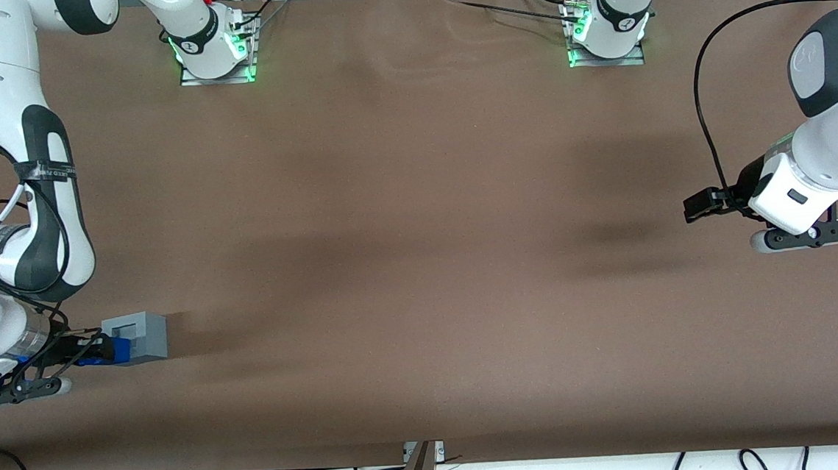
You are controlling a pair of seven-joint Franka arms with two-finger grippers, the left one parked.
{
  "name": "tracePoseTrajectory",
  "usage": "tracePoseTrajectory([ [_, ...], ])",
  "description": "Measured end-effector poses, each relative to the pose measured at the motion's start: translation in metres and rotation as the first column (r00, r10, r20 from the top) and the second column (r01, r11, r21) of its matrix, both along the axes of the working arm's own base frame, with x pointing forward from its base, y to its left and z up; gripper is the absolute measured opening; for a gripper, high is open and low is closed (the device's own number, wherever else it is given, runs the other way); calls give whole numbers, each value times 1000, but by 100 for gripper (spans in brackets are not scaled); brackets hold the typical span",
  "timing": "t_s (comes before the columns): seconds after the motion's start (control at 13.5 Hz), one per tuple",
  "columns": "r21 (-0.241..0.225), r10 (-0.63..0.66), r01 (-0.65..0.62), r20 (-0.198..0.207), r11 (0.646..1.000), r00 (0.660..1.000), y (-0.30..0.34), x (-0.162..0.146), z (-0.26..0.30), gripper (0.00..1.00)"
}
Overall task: Insert blue part into gray base with right arm
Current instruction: 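Lower the blue part into the gray base's recess, pressing down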
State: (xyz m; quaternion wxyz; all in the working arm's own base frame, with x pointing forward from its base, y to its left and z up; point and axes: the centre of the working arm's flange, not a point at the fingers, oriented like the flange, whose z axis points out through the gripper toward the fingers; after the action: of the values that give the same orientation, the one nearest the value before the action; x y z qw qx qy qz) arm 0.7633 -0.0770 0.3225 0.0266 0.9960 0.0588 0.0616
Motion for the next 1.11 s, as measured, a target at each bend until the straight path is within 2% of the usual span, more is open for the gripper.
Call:
tracePoseTrajectory([
  [0.74, -2, 41, -41, -10, 999, 999, 2, -1, -4, 50],
  [1.11, 1, 67, -67, -34, 998, 997, 3, -4, -1, 50],
])
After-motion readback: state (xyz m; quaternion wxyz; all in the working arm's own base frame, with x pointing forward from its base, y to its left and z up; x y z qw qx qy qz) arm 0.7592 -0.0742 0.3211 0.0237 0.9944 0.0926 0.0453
